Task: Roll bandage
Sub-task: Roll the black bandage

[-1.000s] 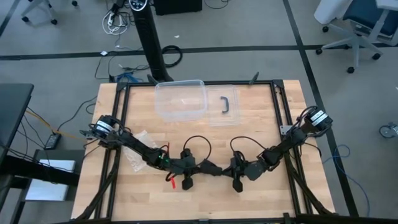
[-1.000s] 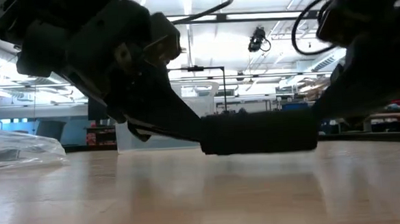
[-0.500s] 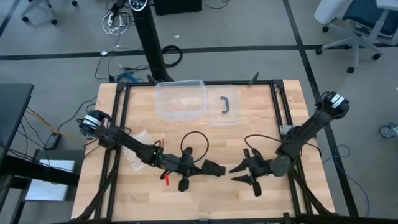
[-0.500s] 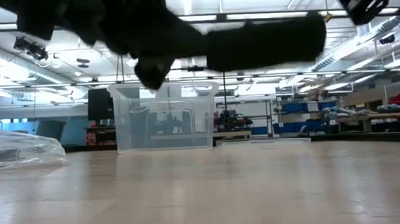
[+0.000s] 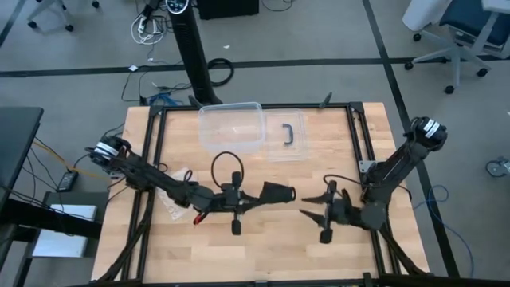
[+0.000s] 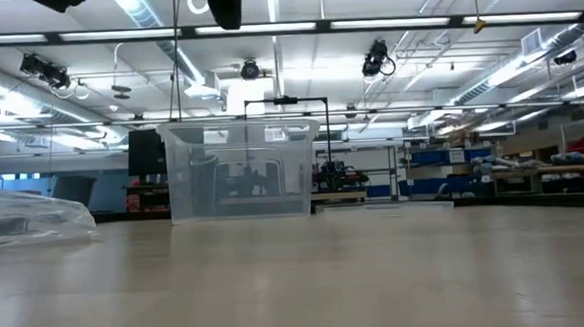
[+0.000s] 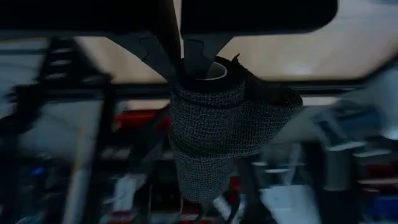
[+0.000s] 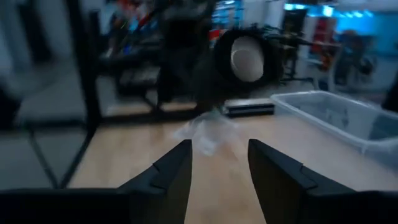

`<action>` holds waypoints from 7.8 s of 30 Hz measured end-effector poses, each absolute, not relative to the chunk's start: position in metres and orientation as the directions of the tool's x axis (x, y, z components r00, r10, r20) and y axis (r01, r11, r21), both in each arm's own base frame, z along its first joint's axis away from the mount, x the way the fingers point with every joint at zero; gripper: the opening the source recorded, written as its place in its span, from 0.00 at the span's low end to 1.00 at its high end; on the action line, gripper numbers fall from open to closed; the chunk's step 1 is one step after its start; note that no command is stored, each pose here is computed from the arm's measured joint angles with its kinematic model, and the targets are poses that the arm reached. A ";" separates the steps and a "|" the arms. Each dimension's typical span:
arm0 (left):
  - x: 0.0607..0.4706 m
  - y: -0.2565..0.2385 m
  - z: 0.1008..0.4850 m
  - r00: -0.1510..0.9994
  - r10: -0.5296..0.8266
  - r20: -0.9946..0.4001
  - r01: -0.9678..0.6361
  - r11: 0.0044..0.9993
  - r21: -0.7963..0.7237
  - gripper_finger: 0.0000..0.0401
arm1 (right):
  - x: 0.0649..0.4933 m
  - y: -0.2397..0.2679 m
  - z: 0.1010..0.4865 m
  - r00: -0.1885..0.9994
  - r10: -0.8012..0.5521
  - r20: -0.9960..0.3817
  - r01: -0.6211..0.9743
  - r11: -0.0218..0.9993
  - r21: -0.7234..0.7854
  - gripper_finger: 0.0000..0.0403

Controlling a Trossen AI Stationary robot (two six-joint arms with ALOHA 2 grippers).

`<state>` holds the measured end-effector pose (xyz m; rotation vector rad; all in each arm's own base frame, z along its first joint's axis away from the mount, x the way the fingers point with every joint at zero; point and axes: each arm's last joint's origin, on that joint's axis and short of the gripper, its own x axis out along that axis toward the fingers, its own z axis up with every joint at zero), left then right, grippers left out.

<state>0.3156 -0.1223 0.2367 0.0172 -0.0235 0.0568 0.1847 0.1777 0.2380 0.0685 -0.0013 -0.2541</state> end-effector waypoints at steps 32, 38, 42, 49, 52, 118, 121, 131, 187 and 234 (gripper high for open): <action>0.321 -0.135 0.225 0.988 0.116 0.100 -0.129 0.983 0.131 0.00 | 0.223 0.156 0.225 0.947 -0.321 0.021 0.316 0.941 0.126 0.01; 0.319 -0.137 0.229 0.984 0.117 0.133 -0.135 0.981 0.136 0.00 | 0.220 0.160 0.216 0.951 -0.306 -0.037 0.308 0.945 0.107 0.00; 0.319 -0.138 0.229 0.984 0.115 0.136 -0.134 0.981 0.141 0.00 | 0.215 0.165 0.213 0.957 -0.282 -0.061 0.288 0.952 0.107 0.00; 0.317 -0.138 0.232 0.984 0.112 0.141 -0.132 0.981 0.140 0.00 | 0.196 0.169 0.225 0.972 -0.221 -0.080 0.229 0.966 0.121 0.00; 0.315 -0.139 0.238 0.984 0.077 0.163 -0.099 0.987 0.127 0.00 | 0.189 0.165 0.228 0.969 -0.224 -0.108 0.235 0.966 0.108 0.00; 0.300 -0.158 0.238 0.986 -0.167 0.011 0.157 0.948 0.276 0.00 | 0.203 0.176 0.249 0.999 -0.027 -0.033 0.027 1.000 0.008 0.63; 0.300 -0.158 0.240 0.983 -0.178 0.034 0.163 0.950 0.268 0.00 | 0.208 0.174 0.247 0.999 -0.037 -0.039 0.037 0.999 0.018 0.65; 0.300 -0.157 0.247 0.977 -0.186 0.108 0.156 0.957 0.243 0.00 | 0.220 0.174 0.240 0.999 -0.041 -0.014 0.041 0.999 -0.017 0.62; 0.300 -0.155 0.252 0.975 -0.160 0.155 0.127 0.970 0.207 0.00 | 0.232 0.156 0.254 0.995 -0.032 0.090 0.026 0.997 0.074 0.57; 0.296 -0.148 0.271 0.949 -0.171 0.264 0.124 0.975 0.183 0.00 | 0.225 0.164 0.228 0.992 -0.044 -0.122 0.056 0.994 0.096 0.00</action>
